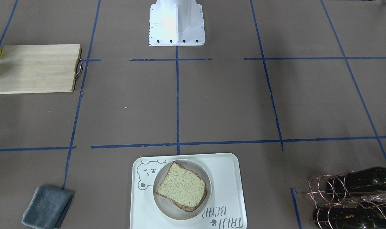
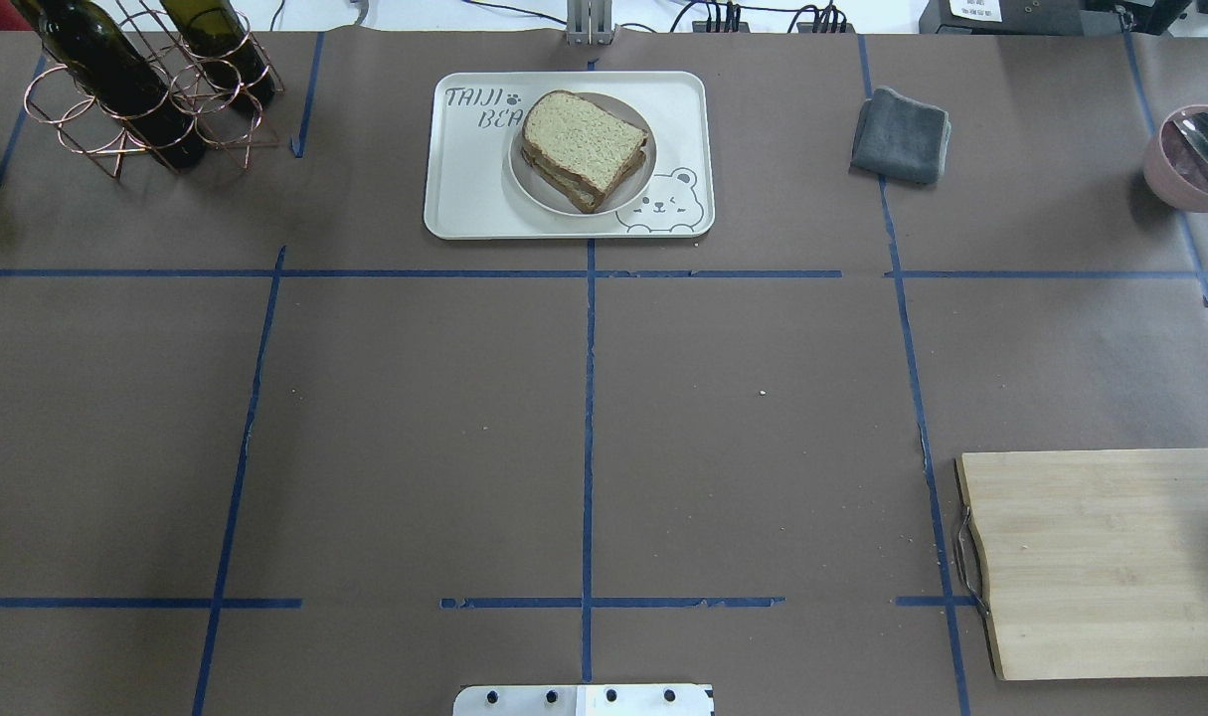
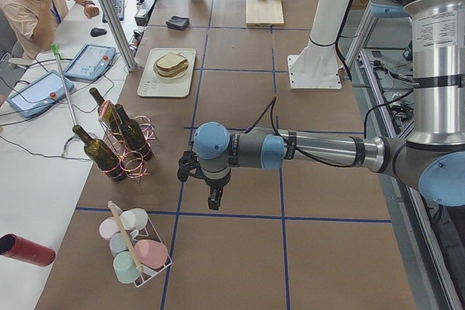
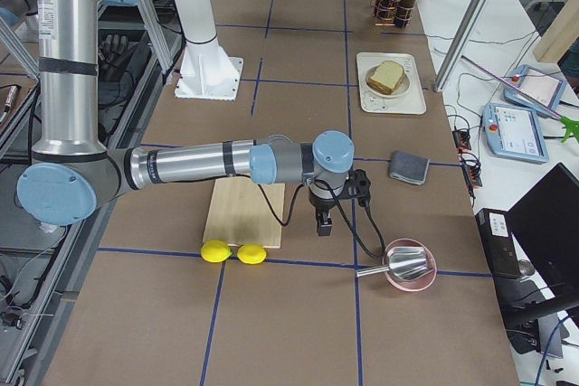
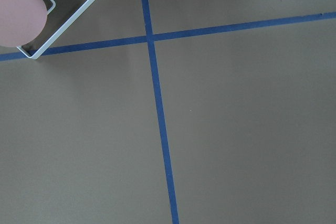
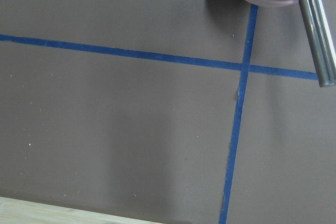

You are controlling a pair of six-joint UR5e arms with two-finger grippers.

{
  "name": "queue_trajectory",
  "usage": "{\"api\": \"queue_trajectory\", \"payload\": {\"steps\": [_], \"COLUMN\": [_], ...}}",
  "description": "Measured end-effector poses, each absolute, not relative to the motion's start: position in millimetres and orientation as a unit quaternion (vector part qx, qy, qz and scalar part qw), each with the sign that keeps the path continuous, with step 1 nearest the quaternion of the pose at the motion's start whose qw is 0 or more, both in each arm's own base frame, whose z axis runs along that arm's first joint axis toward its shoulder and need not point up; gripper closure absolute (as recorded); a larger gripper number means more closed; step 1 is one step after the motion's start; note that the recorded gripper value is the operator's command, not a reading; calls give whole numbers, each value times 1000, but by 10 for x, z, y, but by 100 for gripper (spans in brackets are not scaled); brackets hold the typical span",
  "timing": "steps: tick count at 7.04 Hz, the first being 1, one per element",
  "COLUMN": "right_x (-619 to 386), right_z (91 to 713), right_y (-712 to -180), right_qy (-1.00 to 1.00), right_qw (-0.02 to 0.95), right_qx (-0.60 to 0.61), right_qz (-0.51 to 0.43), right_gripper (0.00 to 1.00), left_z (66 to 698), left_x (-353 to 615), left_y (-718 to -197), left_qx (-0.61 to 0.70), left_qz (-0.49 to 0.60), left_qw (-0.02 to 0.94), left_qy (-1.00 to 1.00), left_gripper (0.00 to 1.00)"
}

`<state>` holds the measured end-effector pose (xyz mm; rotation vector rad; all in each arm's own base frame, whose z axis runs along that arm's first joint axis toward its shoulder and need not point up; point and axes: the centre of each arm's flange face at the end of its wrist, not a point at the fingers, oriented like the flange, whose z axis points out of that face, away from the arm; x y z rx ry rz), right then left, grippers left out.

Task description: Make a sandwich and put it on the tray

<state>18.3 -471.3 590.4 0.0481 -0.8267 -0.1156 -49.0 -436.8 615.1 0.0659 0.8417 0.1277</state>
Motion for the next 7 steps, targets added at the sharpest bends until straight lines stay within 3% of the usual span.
{"api": "queue_trajectory", "payload": {"steps": [7], "right_x": [204], "right_z": [5883], "right_y": [-4729], "right_qy": [-399], "right_qw": [917], "right_qx": [15], "right_qz": [-3], "right_gripper": [0], "left_z": [6011], "left_x": [-495], "left_y": [-4427], "left_qx": [46], "left_qz": [62], "left_qw": [909], "left_qy": [409], "left_gripper": [0]}}
